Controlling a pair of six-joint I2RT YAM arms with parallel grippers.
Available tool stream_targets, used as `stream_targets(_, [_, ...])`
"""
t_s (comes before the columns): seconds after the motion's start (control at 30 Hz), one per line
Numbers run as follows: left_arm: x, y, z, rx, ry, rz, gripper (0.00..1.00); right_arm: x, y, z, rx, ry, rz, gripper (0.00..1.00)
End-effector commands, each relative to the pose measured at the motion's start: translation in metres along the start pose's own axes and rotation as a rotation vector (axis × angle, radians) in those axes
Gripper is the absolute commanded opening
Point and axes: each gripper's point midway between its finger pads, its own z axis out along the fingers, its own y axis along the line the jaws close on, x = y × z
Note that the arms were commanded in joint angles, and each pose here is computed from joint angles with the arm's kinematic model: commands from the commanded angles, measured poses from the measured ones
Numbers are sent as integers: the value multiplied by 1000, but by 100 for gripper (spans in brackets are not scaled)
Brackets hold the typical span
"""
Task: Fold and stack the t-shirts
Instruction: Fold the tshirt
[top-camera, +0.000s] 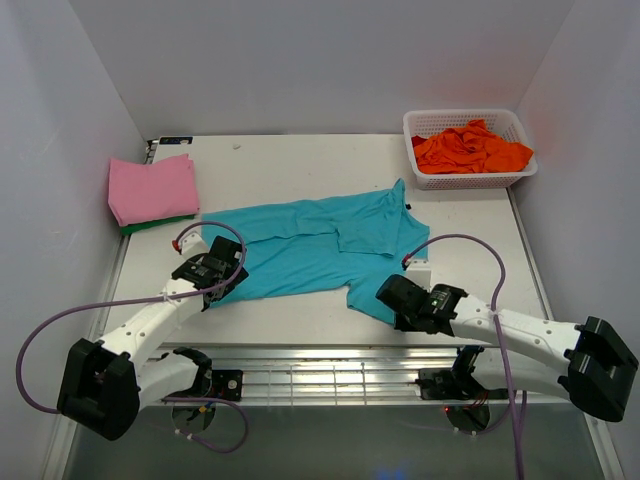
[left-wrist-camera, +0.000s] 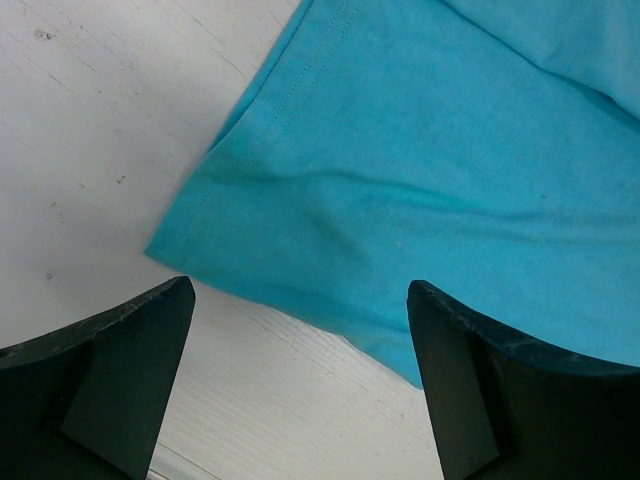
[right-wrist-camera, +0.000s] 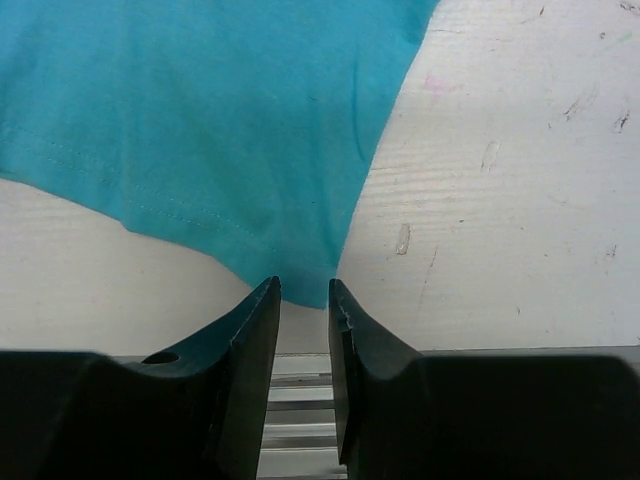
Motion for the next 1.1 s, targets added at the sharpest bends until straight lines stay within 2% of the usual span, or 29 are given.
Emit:
stream_targets(0.0, [-2,-1,-1,21,-8,-10,98,-2,-6,1,66,-6,20,33])
stream_targets(0.37, [-9,-3,-8,59,-38,-39,98,11,-7,15,75,24,21,37])
stream_targets(0.67, [-15,-4,-14,81,-57,-59,98,32,-3,30,58,90,7,45])
stream_targets(0.77, [-18,-4,-15,87,-68,-66,98,37,-3,35,55,101,2,37])
stream_targets(0.8, [-17,-3,-15,85,-70,-70,98,36,-3,34,61,101,0,24])
stream_targets(0.9, [-20,-1,-16,84,-85,-82,98,30,-7,30,85,85,-6,11])
stream_targets(0.93, [-21,-1,-16,84,-92,-86,98,28,-8,29,93,81,-8,8])
stream_targets(1.07, [-19,3,-12,58,-94,-76,98,13,-12,18,138,53,-31,8])
